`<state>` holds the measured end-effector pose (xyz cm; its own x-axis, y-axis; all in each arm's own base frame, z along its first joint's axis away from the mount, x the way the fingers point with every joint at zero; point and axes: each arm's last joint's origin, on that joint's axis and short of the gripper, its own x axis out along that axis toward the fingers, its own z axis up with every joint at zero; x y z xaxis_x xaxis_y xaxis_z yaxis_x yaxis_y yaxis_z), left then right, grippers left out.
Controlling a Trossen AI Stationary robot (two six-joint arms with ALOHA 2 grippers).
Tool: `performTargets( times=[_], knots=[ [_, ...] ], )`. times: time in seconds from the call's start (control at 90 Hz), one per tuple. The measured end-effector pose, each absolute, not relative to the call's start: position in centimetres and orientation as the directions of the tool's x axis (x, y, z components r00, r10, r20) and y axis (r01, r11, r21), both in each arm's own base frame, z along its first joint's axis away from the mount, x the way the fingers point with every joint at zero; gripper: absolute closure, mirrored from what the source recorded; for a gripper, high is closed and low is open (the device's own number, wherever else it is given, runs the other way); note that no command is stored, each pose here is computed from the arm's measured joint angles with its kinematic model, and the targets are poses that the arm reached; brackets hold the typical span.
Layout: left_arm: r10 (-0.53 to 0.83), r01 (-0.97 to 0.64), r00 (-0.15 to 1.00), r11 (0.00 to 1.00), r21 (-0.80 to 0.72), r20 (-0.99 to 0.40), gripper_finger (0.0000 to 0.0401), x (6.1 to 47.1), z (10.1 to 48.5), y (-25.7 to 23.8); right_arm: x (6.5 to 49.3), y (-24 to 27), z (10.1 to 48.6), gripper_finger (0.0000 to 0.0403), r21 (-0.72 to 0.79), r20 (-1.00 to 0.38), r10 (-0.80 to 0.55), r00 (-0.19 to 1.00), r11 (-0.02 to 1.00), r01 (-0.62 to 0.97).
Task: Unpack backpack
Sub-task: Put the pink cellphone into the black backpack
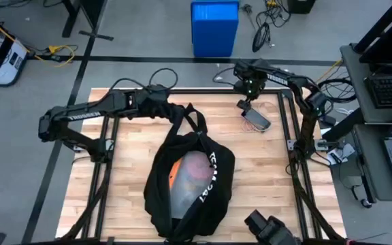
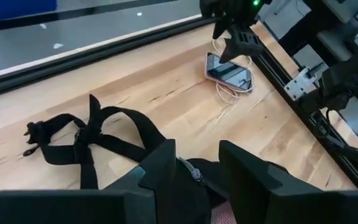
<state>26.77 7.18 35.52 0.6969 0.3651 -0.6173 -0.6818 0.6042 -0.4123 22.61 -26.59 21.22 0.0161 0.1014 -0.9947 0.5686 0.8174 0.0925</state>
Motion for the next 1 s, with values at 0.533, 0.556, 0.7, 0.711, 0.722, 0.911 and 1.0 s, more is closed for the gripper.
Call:
performTargets(
  times=[0.533, 0.556, 0.7, 0.711, 0.722, 0.911, 1.0],
  knots=[
    [0.282, -0.633, 0.728, 0.627, -0.454, -0.625, 0.0289, 26.9, 35.5, 6.9, 22.6, -24.8, 17.2, 0.0013, 0.092, -0.992, 0.123, -0.008, 0.778, 0.622],
    [0.279, -0.631, 0.729, 0.628, -0.455, -0.626, 0.0289, 26.9, 35.5, 6.9, 22.6, -24.8, 17.1, 0.0013, 0.090, -0.993, 0.118, -0.003, 0.778, 0.621],
    [0.254, -0.616, 0.737, 0.633, -0.468, -0.627, 0.0289, 26.9, 35.5, 6.8, 23.2, -24.6, 16.6, 0.0013, 0.048, -0.998, 0.061, 0.001, 0.780, 0.624],
    [0.251, -0.615, 0.737, 0.634, -0.469, -0.627, 0.0289, 26.9, 35.5, 6.8, 23.2, -24.6, 16.6, 0.0013, 0.043, -0.998, 0.056, -0.001, 0.779, 0.625],
    [0.249, -0.613, 0.738, 0.634, -0.470, -0.627, 0.0289, 26.9, 35.5, 6.8, 23.2, -24.6, 16.5, 0.0013, 0.040, -0.999, 0.052, -0.001, 0.779, 0.626],
    [0.229, -0.602, 0.744, 0.638, -0.481, -0.628, 0.0289, 26.9, 35.5, 6.7, 23.5, -24.3, 16.5, 0.0013, 0.032, -0.999, 0.051, -0.012, 0.777, 0.628],
    [0.218, -0.595, 0.747, 0.640, -0.486, -0.628, 0.0289, 26.9, 35.5, 6.7, 23.6, -24.1, 16.5, 0.0013, 0.010, -0.999, 0.039, -0.032, 0.776, 0.630]
  ],
)
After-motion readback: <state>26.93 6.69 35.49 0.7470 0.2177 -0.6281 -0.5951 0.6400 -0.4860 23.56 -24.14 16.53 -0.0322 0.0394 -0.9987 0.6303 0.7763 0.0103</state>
